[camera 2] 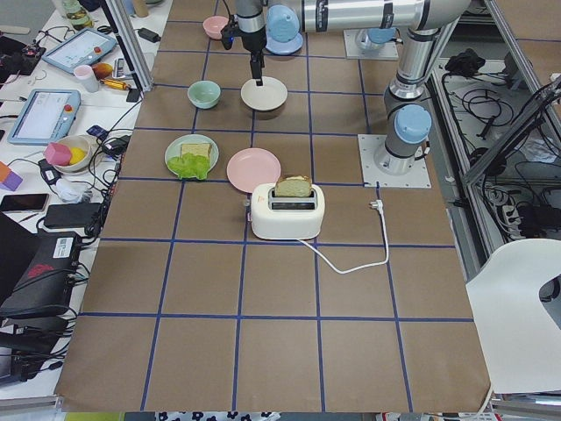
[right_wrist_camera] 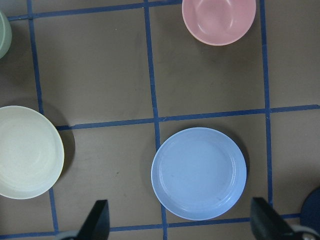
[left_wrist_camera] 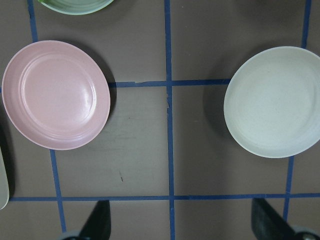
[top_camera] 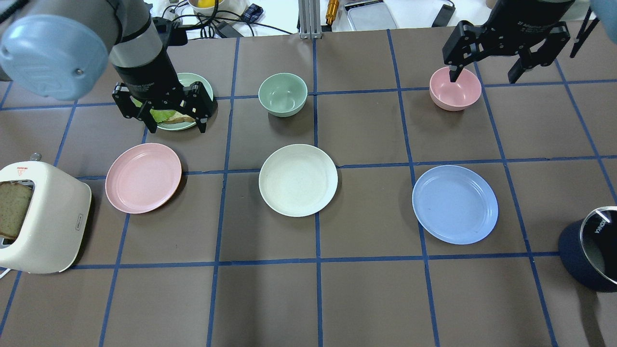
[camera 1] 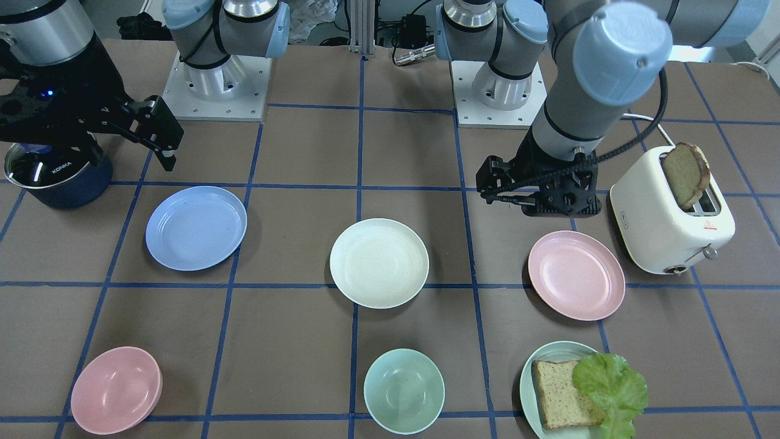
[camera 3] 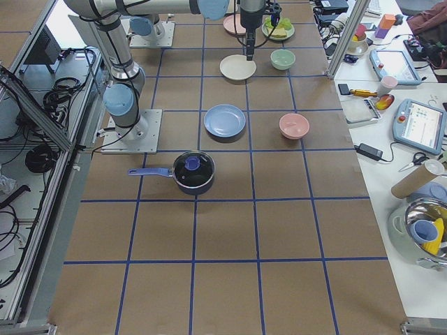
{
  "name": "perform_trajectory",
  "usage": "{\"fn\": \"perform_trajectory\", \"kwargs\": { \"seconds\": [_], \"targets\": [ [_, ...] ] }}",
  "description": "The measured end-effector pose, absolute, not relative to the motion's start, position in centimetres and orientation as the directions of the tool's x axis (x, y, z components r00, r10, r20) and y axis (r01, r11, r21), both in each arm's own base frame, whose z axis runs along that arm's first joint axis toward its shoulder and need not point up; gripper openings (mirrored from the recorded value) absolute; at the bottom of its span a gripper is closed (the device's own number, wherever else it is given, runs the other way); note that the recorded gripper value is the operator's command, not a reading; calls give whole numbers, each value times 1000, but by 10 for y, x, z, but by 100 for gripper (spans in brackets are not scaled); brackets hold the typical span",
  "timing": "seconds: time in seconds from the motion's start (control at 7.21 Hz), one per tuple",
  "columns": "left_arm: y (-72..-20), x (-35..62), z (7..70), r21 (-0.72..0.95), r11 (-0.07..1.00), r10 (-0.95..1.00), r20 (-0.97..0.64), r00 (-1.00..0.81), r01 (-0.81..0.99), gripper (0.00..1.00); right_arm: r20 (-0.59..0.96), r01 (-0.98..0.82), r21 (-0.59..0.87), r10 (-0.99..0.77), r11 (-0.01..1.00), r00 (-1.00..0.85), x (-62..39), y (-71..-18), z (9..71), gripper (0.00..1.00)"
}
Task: Stack three plates with pink and blue
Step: 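Lower left gripper to pink plate while right gripper lowers to blue plate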
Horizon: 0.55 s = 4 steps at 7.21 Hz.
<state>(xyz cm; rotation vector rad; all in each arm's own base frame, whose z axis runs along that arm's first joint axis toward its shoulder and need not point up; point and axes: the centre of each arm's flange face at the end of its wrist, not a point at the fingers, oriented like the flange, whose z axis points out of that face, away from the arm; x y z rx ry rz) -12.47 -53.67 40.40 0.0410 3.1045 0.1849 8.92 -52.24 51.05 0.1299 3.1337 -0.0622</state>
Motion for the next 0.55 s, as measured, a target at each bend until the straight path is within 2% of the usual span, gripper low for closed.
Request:
{"fn": "perform_trajectory", "kwargs": {
  "seconds": [0.28,0.55],
  "targets": [
    [-541,-95,319,93,996,12,-30,-999,9,100,-14,100,46,101,994,-995,50,-537,453,100],
    [-540,-85,249,63,998,7,-42,-999,4,100,-12,84,48,85,995,-996,6,-531,384,100]
  ]
}}
